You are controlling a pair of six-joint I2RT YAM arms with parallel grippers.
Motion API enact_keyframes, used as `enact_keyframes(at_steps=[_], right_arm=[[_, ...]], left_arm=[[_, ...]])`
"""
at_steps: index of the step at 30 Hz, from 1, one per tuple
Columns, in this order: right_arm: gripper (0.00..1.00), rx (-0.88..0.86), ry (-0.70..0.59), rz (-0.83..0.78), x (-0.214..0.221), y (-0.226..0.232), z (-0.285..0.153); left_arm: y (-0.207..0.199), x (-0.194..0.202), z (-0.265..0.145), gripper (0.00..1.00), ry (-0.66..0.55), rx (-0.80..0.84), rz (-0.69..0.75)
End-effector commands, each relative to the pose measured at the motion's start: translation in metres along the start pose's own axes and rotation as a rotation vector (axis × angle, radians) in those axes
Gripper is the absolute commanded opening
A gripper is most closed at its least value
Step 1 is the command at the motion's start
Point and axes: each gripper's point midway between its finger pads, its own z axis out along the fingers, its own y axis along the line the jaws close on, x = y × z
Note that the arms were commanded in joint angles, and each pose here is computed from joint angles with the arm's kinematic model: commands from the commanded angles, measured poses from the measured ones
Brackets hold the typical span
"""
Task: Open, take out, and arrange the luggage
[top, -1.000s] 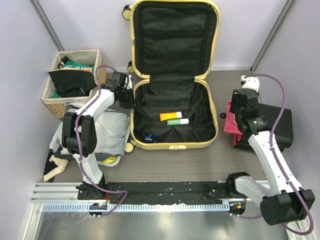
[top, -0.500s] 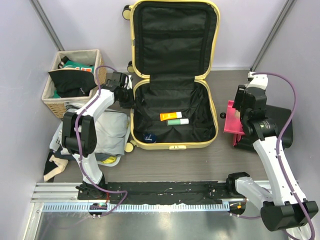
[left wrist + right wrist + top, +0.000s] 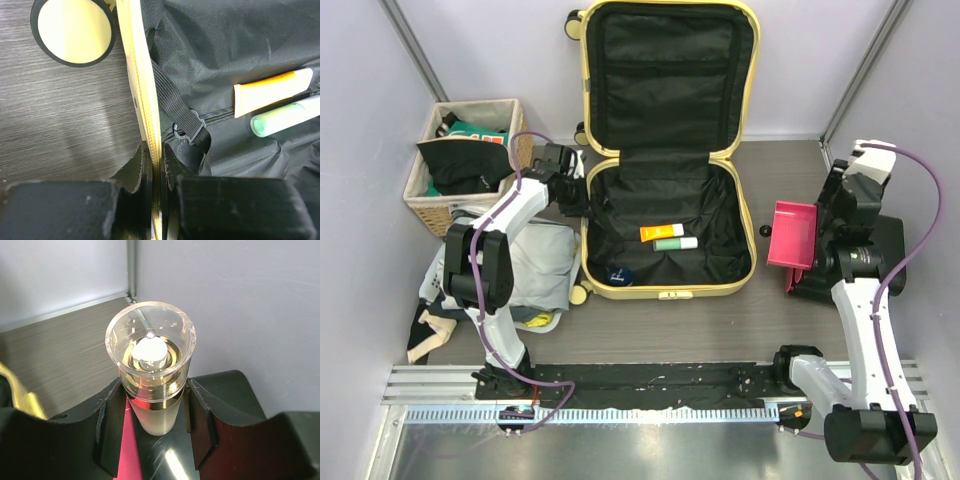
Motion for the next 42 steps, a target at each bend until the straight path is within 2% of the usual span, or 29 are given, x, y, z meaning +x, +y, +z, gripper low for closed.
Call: enact_keyframes(at_steps=[1,5,24,28,31,34,35,37,38,42], right_arm=[[0.01,-0.019,-0.18,0.116,-0.043,-0.009,0.012],[0.01,-0.028,-0.197,0.147,-0.04,-0.011,0.017],[0.01,0.012,-0.116,0.178,0.001,-0.024,0.028],[0.08,0.022,-0.108,0.176,0.004,-0.027,0.025],[0.22,0.028,-0.113,0.18,0.002,-0.029,0.022],[0.44,0.038,-0.13,0.184,-0.004,-0.032,0.018],[0.56,0.038,-0.104,0.174,0.002,-0.032,0.017],[0.66,0.038,-0.101,0.178,0.001,-0.033,0.015],[0.76,0.045,-0.092,0.182,-0.001,-0.035,0.013],[0.91,0.044,-0.091,0.2,-0.01,-0.036,0.007]], left_arm=[[-0.04,-0.041,-0.047,0.0,-0.157,0.156,0.076],[-0.039,-0.04,-0.046,0.0,-0.154,0.153,0.077],[-0.039,-0.038,-0.043,0.0,-0.144,0.161,0.072],[-0.04,-0.038,-0.043,0.0,-0.143,0.164,0.069],[-0.041,-0.038,-0.043,0.0,-0.141,0.168,0.069],[-0.041,-0.038,-0.043,0.0,-0.141,0.17,0.068],[-0.042,-0.037,-0.043,0.0,-0.14,0.171,0.066],[-0.042,-0.038,-0.043,0.0,-0.141,0.173,0.069],[-0.042,-0.038,-0.044,0.0,-0.141,0.171,0.067],[-0.04,-0.038,-0.043,0.0,-0.142,0.165,0.068]])
